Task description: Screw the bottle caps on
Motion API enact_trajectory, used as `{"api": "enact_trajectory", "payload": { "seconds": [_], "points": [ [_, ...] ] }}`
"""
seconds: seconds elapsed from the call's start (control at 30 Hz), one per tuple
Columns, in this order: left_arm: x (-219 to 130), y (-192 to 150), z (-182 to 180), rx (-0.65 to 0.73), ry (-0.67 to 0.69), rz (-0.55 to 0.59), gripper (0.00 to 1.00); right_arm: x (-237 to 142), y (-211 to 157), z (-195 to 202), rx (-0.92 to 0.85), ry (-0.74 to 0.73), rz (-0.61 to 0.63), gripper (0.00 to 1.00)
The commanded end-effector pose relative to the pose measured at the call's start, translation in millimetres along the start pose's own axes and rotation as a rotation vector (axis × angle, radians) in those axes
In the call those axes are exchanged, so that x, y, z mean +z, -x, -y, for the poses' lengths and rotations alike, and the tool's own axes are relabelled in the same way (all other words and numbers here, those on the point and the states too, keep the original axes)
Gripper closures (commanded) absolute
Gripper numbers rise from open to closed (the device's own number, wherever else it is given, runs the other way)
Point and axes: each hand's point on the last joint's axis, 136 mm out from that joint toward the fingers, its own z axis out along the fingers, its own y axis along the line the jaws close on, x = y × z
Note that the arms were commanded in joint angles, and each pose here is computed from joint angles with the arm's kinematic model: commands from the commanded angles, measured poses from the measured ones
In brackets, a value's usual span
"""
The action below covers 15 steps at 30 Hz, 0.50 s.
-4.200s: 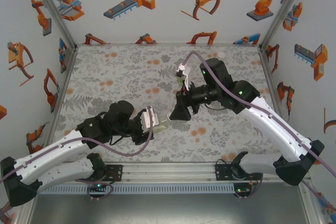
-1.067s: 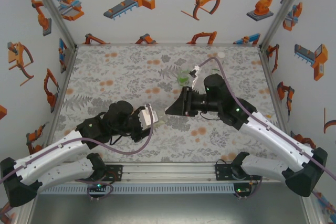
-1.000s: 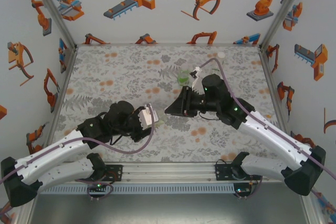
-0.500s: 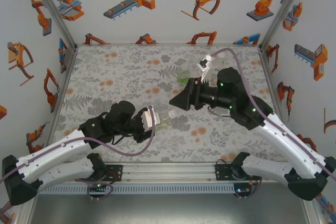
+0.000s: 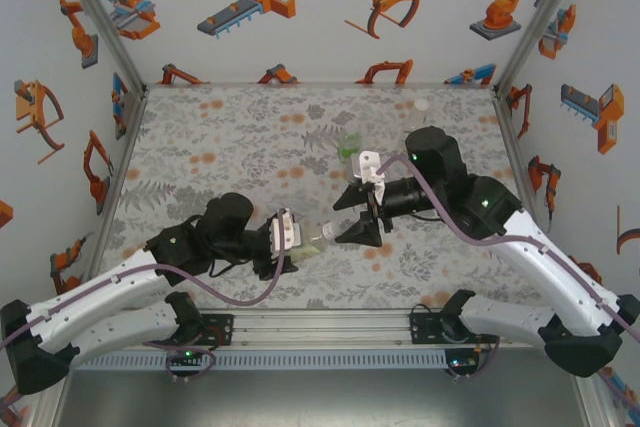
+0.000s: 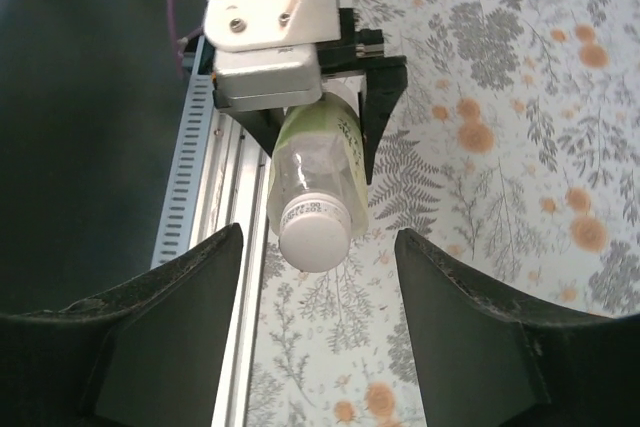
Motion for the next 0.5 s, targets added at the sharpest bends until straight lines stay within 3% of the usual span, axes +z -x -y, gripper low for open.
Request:
{"api": "enact_trajectory", "payload": {
  "seconds": [0.0, 0.23, 0.47],
  "points": [
    [-6, 13, 6, 0.037, -0.033, 0.043, 1.00, 2, 6, -11, -0.122, 0.083, 0.040, 0.44],
    [-6, 15, 6, 0.041, -0.037, 0.042, 1.00, 9, -4, -6, -0.103, 0.087, 0.024, 0.53],
    [-7, 15, 5, 0.035, -0.028, 0.043, 1.00, 13, -11, -7, -0.086, 0.099, 0.017, 0.56]
  ]
}}
